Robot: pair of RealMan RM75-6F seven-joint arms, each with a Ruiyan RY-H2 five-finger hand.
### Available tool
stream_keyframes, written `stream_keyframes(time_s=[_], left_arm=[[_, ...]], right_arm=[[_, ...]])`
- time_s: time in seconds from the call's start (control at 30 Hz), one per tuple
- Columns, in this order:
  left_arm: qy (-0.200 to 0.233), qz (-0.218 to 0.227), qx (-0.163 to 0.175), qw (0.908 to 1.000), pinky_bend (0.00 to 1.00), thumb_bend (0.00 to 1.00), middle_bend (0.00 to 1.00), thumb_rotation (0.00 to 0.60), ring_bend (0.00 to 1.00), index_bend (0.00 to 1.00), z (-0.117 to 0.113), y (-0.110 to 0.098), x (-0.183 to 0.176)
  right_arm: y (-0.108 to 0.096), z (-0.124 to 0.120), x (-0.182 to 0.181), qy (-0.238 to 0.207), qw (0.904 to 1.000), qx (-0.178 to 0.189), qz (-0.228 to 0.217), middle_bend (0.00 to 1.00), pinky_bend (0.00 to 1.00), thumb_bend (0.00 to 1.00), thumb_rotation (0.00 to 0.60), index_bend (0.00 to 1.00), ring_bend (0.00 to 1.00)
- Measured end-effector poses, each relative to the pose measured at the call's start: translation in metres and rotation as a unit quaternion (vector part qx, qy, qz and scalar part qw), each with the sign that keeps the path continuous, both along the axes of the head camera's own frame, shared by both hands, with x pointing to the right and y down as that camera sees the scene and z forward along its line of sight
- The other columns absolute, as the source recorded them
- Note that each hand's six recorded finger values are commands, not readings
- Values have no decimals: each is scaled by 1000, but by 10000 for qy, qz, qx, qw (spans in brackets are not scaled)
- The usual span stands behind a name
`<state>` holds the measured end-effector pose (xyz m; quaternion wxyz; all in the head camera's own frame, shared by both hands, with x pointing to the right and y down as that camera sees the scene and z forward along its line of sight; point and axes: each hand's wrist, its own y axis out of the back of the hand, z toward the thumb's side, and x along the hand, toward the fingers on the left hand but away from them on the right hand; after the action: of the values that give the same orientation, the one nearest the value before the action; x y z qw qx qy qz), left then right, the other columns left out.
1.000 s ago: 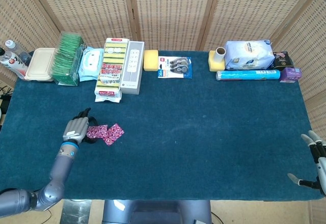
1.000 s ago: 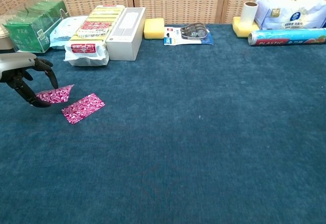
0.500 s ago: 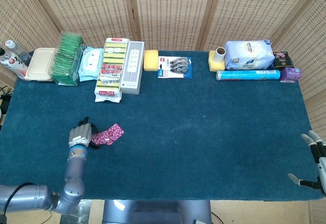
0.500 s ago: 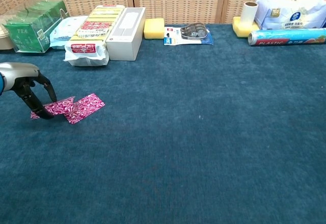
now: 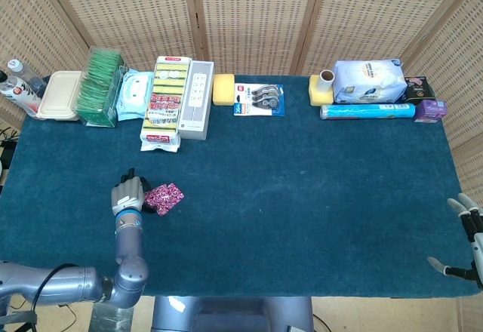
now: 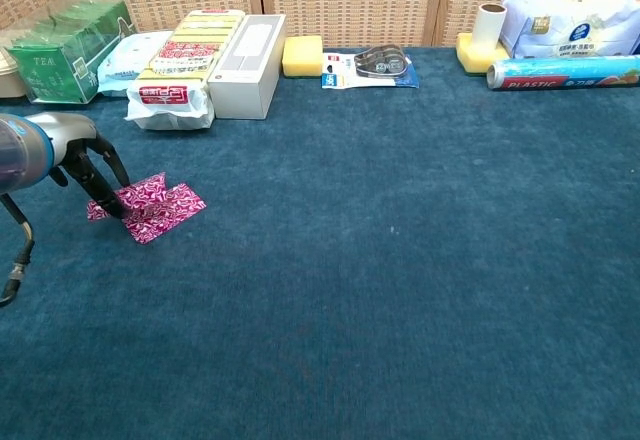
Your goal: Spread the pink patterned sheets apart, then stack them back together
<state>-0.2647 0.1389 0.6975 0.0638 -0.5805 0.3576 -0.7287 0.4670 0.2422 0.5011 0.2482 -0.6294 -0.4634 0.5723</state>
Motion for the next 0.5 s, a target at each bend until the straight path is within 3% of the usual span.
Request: stream_keyframes(time_s=[0.17,0.5], left_arm=[[14,-275,4,9996,186,223,0,600,0,411,-2,0,7],[-75,-290,-171,9994,198,223,0,600,0,412,-2,-1,18]], right_arm=[[0,0,0,-21,10000,-4,-4,0,0,0,600,72,0],[0,-2,1,-40,10000,17,14,0,0,0,600,72,0]])
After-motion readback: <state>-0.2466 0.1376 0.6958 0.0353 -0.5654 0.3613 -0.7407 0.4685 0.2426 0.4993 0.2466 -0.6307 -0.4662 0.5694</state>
